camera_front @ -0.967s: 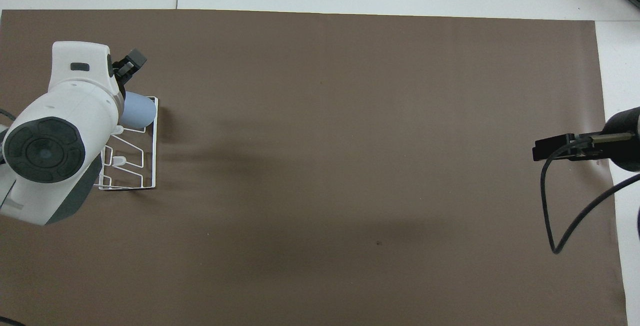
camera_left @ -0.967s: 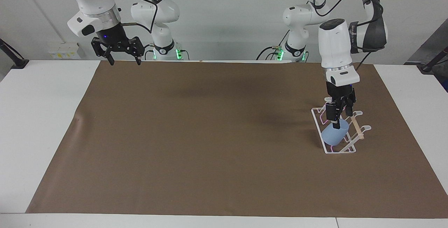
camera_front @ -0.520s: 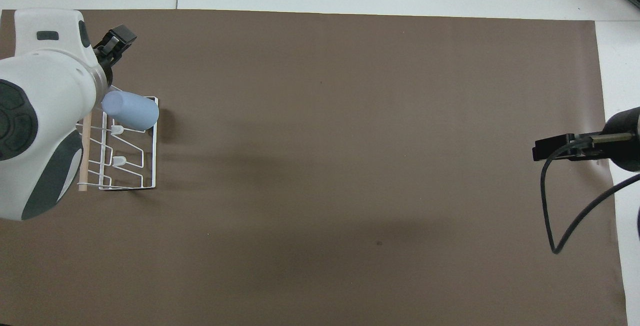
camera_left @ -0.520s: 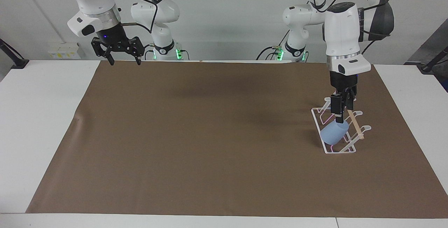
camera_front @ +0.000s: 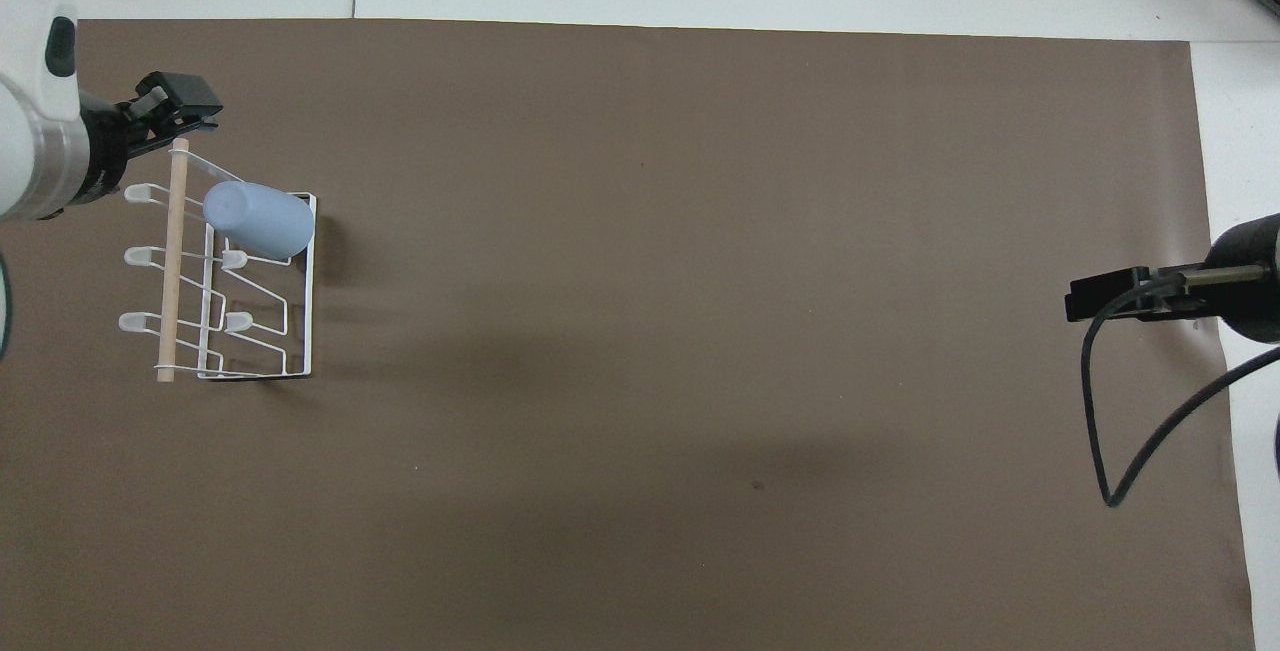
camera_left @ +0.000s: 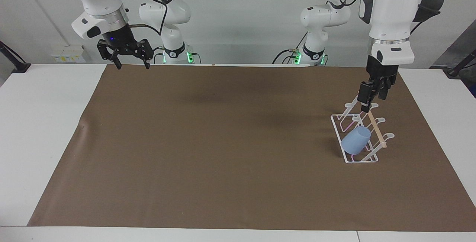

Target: Hang cup on cup holder

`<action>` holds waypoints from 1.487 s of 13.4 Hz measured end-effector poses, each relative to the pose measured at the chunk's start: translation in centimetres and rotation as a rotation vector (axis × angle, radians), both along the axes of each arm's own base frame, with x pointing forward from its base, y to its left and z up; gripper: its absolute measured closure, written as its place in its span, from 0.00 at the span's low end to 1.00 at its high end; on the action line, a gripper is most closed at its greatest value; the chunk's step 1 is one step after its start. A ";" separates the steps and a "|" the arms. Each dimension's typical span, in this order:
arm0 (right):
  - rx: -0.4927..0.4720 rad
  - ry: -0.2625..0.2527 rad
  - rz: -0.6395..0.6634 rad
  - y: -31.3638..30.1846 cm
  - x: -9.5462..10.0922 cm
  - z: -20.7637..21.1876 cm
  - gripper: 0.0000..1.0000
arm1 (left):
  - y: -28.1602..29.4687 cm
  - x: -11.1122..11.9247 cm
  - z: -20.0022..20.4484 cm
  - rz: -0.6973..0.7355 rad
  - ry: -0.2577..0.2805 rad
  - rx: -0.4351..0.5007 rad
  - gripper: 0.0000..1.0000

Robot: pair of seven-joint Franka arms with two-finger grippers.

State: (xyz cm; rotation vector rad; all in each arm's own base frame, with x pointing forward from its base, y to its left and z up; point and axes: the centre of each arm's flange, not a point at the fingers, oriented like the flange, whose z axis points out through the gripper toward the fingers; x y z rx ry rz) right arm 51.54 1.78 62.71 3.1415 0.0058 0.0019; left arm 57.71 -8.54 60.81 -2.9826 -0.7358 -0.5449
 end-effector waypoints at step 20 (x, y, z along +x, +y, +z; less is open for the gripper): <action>0.000 0.000 0.000 0.0 0.0 0.0 0.00 | 4.8 -2.9 5.2 -0.503 0.286 -0.025 0.00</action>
